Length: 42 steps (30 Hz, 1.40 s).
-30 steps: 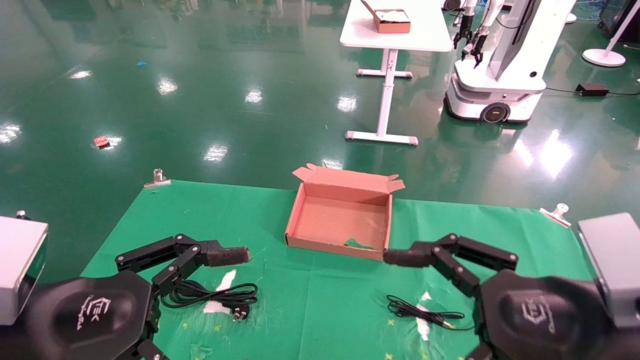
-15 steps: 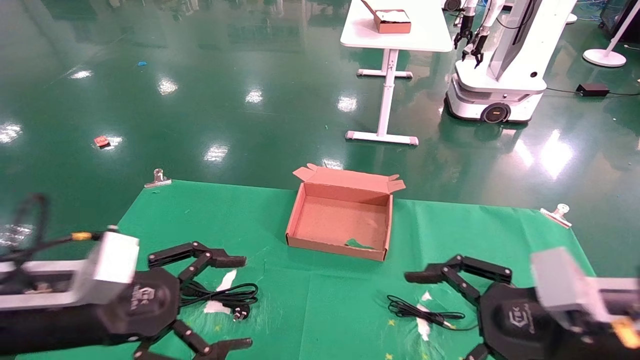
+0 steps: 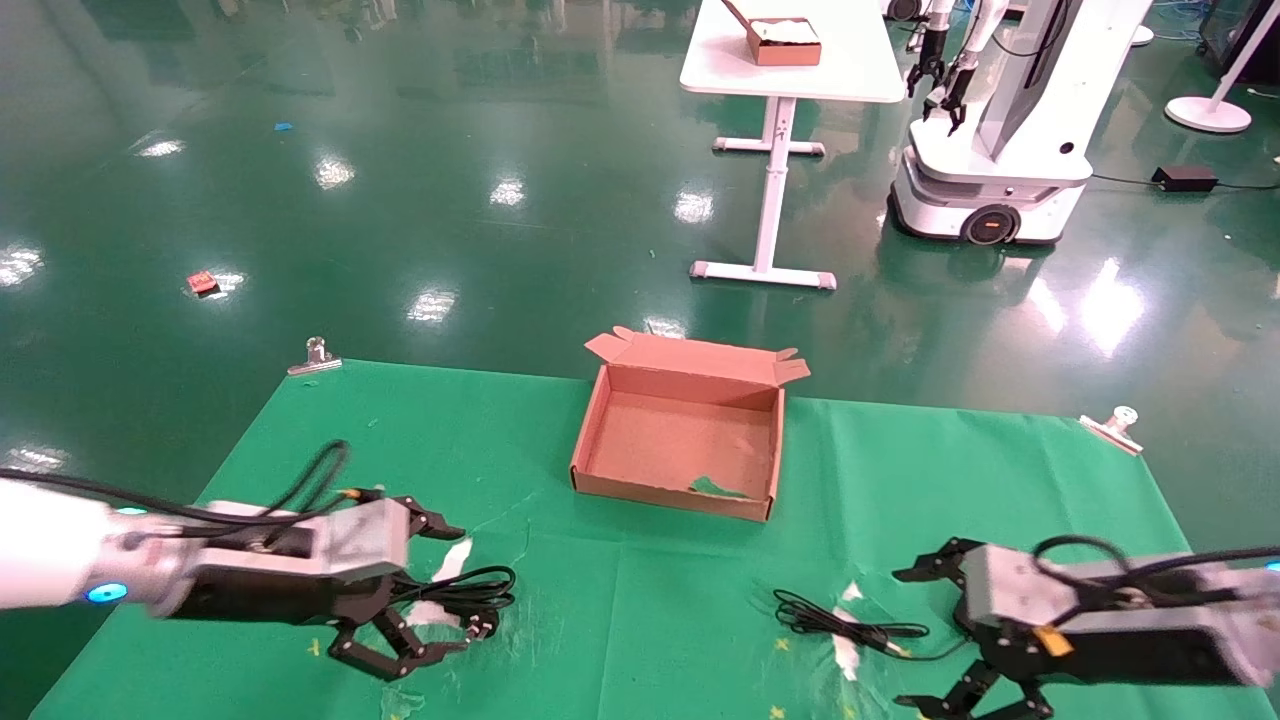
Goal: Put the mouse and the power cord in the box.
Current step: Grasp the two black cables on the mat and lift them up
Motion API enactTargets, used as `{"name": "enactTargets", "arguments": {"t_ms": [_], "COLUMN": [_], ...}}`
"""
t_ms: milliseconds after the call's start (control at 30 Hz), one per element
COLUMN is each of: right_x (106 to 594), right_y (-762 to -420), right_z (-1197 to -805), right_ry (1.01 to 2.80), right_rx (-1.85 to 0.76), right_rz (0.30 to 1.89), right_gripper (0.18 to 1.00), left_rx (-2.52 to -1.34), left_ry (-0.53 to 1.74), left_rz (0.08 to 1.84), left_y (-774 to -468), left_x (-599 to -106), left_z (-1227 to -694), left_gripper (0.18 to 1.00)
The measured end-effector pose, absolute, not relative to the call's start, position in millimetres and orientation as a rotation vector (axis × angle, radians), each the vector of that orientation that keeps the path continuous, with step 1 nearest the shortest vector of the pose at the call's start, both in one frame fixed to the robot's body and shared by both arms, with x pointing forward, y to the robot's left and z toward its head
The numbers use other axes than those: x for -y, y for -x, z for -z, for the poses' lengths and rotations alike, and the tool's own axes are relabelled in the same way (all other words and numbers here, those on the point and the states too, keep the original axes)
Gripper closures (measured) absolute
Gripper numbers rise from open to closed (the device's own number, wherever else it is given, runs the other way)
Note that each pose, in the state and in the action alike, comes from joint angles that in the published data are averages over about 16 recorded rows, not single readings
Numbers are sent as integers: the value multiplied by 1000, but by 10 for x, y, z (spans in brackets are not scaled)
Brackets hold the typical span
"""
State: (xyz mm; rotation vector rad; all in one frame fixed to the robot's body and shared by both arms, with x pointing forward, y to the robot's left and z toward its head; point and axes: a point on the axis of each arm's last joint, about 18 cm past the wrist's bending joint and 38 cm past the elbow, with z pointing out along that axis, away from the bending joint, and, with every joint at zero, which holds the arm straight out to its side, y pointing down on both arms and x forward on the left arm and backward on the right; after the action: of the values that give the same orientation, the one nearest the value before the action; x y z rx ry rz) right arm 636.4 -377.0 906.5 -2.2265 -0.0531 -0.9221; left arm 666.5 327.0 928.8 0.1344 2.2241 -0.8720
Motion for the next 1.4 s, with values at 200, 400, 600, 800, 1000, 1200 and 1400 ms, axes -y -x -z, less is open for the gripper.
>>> {"name": "enactTargets", "arguments": {"t_ms": [200, 400, 600, 800, 1000, 1200, 1400], "right_x": [3739, 3660, 3580, 3536, 3524, 3524, 3525], "right_y": [-6663, -6856, -6960, -7010, -7027, -7032, -7030], "right_z": [-8944, -8867, -8823, -8794, -8783, -8780, -8784], "right_ry": [2357, 2424, 2448, 2460, 2468, 2471, 2469], "right_rx": [94, 136, 174, 198, 209, 209, 209], "right_rz": [990, 1039, 1070, 1087, 1094, 1095, 1096], "right_gripper": [178, 178, 178, 178, 180, 194, 233], "left_rx": [-2242, -2250, -2244, -2232, -2219, -2215, -2215], "left_ry": [-134, -137, -134, -129, -120, -118, -119], "left_rz": [695, 589, 526, 483, 457, 448, 452], "left_y": [-6939, -7079, -7150, -7193, -7220, -7229, -7226], "left_x": [-3273, -3292, -3333, -3382, -3423, -3435, -3431], "left_z": [-9155, -9057, -9016, -9013, -9031, -9040, -9041], "left_gripper": [184, 184, 184, 184, 185, 196, 228]}}
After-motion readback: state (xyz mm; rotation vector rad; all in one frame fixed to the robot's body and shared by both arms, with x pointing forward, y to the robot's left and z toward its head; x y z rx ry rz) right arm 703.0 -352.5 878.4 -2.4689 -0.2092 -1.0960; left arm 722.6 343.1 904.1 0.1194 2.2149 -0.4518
